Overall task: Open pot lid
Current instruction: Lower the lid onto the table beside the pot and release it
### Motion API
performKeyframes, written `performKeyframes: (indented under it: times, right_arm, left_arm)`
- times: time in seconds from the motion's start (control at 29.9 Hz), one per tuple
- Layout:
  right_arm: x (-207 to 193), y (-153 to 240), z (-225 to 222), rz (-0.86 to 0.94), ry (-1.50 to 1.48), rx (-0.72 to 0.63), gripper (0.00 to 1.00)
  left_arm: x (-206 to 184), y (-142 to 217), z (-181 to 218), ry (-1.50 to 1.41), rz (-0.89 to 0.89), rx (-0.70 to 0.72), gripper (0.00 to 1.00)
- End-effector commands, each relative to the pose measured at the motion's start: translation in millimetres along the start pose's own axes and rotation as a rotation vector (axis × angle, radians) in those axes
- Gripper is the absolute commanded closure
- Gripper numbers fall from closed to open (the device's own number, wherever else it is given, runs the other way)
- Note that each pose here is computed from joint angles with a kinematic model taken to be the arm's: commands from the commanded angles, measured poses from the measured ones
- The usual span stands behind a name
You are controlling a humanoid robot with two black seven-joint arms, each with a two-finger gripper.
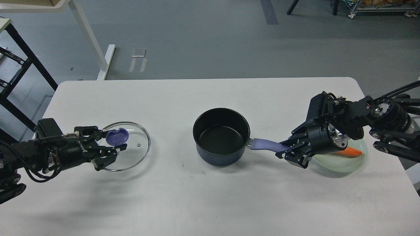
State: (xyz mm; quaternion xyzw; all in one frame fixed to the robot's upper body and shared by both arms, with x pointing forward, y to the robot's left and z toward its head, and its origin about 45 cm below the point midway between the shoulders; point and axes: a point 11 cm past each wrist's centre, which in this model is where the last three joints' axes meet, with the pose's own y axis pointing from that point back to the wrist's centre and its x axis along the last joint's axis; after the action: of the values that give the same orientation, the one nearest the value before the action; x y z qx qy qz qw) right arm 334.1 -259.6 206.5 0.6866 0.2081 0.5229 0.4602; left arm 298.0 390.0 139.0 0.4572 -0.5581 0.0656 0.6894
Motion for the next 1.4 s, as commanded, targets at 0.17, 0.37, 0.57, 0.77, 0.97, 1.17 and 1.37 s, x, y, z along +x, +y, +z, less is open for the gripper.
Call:
performKeyframes:
  times: [0.17,0.37,0.57,0.77,0.97,1.17,1.37]
  right_arm:
    - [-0.4,0.4,0.3,0.000,-0.001,-0.001,0.68]
    - [-0.1,0.0,0.0,0.000,0.000,0.000,0.68]
    - [-0.1,0.0,0.0,0.000,0.000,0.000,0.67]
    - [-0.4,0.4,0.3,0.000,-0.001,-0.001,0.67]
    - [-0.4,0.4,0.3,0.000,-0.001,-0.001,0.67]
    - [-1.1,1.2,0.9,0.000,-0.004,-0.003,0.67]
    - [-1.3,1.6,1.2,0.001,-0.004,-0.005,0.67]
  left_arm:
    - [-21.8,6.7,-2.6,0.005,-0.015,0.030,0.51]
    - [-34.6,9.9,0.5,0.020,-0.037,0.034,0.47]
    - [-35.5,2.3,4.4,0.023,-0.027,0.025,0.26]
    - [-34.1,2.0,4.6,0.019,-0.018,0.024,0.09]
    - [-26.3,6.6,8.8,0.031,-0.001,0.011,0.01]
    - [4.4,26.7,16.4,0.171,0.074,0.017,0.01]
    - [59.3,47.7,-6.7,0.526,0.118,0.084,0.01]
